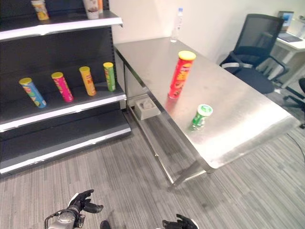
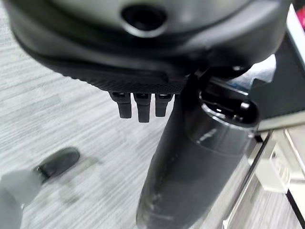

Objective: Put the goods on the table back onto the shelves and tidy them up.

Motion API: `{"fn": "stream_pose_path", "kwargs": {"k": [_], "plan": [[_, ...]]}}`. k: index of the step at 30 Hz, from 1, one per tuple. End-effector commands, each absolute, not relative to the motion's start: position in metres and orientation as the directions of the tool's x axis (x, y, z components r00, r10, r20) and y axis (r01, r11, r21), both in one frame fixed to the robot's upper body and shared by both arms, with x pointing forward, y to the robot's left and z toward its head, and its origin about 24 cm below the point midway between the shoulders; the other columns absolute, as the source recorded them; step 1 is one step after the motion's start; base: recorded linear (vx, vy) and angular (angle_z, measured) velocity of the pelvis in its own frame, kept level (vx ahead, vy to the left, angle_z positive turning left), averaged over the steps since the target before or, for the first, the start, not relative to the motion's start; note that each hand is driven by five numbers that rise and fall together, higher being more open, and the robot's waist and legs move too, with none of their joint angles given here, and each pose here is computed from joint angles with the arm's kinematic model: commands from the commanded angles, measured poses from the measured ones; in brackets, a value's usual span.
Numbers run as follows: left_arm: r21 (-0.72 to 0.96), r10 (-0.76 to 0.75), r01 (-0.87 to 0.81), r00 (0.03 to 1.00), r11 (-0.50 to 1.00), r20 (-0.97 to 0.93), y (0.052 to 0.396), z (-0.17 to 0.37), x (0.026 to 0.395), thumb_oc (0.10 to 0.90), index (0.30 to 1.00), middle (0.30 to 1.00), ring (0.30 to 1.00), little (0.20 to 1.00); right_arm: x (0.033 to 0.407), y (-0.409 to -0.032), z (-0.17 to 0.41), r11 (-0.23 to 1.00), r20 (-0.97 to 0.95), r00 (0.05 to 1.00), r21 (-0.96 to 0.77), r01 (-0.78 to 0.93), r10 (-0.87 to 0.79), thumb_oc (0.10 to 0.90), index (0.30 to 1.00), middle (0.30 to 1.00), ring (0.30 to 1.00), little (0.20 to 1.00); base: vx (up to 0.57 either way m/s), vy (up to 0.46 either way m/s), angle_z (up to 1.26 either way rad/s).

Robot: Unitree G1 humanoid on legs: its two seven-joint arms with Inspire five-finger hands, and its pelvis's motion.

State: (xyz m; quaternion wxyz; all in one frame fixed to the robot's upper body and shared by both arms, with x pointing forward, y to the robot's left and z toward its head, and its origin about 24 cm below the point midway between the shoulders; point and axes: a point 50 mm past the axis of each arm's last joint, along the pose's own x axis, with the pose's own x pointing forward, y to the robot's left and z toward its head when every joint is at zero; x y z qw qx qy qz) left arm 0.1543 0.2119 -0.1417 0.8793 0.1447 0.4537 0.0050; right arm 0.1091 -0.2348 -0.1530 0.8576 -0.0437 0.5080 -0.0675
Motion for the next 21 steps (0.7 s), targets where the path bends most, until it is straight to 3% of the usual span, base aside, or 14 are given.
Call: {"fn": "stream_pose_path", "kwargs": {"k": [1, 12, 17, 21], "plan": [[0.252, 0.134, 0.087, 0.658, 0.964, -0.741, 0.209, -0.133, 0.173, 0.800, 0.900, 0.900, 0.900, 0.900, 0.115, -0.245, -0.148, 0.983, -0.854, 0.491, -0.179, 0.039, -0.175, 0.800, 0.900, 0.900, 0.900, 0.900, 0.26, -0.099, 0.10], [0.251, 0.129, 0.116, 0.613, 0.961, -0.779, 0.206, -0.142, 0.154, 0.800, 0.900, 0.900, 0.900, 0.900, 0.094, -0.255, -0.152, 0.975, -0.877, 0.425, -0.206, 0.089, -0.224, 0.800, 0.900, 0.900, 0.900, 0.900, 0.13, -0.139, 0.21], [0.249, 0.120, 0.125, 0.620, 0.960, -0.775, 0.203, -0.141, 0.158, 0.800, 0.900, 0.900, 0.900, 0.900, 0.066, -0.265, -0.157, 0.958, -0.901, 0.331, -0.243, 0.153, -0.282, 0.800, 0.900, 0.900, 0.900, 0.900, 0.05, -0.050, 0.06], [0.250, 0.116, 0.120, 0.645, 0.961, -0.755, 0.202, -0.137, 0.167, 0.800, 0.900, 0.900, 0.900, 0.900, 0.019, -0.276, -0.159, 0.913, -0.921, 0.183, -0.283, 0.295, -0.344, 0.800, 0.900, 0.900, 0.900, 0.900, 0.00, 0.009, -0.18]]}}
